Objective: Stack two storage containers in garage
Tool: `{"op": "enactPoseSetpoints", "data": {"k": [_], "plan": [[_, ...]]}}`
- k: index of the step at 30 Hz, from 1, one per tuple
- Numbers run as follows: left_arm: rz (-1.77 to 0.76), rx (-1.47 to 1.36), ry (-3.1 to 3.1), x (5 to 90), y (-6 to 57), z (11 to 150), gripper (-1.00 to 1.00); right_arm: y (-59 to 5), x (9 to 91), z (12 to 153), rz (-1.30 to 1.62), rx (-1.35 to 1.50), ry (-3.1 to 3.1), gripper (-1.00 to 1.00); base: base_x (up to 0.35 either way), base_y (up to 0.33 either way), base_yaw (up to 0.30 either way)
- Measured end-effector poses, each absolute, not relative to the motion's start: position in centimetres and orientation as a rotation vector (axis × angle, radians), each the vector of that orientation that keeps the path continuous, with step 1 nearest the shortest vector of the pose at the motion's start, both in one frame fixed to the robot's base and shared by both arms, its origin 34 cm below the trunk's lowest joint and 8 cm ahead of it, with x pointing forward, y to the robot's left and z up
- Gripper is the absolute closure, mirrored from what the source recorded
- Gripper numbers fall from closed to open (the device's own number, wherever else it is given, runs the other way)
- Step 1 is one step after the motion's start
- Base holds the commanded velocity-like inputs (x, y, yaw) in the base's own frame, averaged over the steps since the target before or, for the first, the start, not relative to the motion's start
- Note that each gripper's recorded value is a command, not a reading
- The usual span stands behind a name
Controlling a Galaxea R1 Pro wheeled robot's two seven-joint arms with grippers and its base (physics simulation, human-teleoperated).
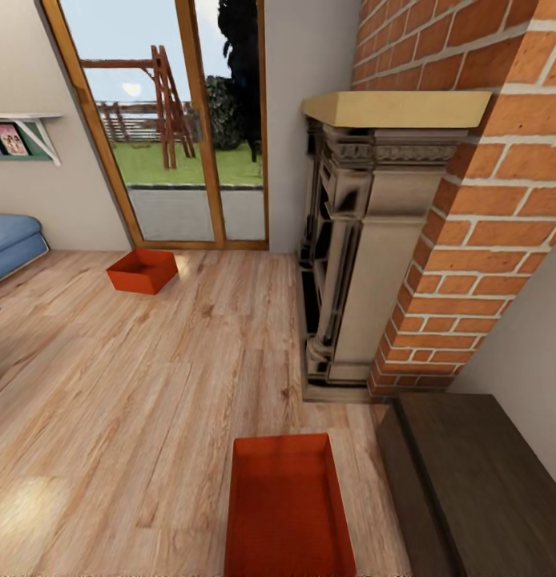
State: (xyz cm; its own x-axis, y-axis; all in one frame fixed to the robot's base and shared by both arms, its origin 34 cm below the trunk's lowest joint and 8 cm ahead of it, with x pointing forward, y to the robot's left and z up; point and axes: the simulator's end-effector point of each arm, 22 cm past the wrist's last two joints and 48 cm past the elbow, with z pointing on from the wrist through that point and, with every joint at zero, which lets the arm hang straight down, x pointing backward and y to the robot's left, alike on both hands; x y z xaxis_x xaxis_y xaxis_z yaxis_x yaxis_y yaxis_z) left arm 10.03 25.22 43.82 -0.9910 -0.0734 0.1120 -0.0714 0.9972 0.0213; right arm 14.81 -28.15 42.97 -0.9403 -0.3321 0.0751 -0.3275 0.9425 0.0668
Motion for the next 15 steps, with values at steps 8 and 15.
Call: {"op": "enactPoseSetpoints", "data": {"k": [8, 15], "plan": [[-0.026, 0.11, -3.014, 9.54, 25.22, 43.87, -1.0, -28.15, 14.31, 42.96, -0.084, 0.509, -3.0, -1.0, 0.0, 0.0, 0.0], [-0.027, 0.109, -3.003, 9.11, 25.22, 43.92, -1.0, -28.15, 13.87, 42.96, -0.087, 0.507, -2.989, -1.0, 0.0, 0.0, 0.0]]}}
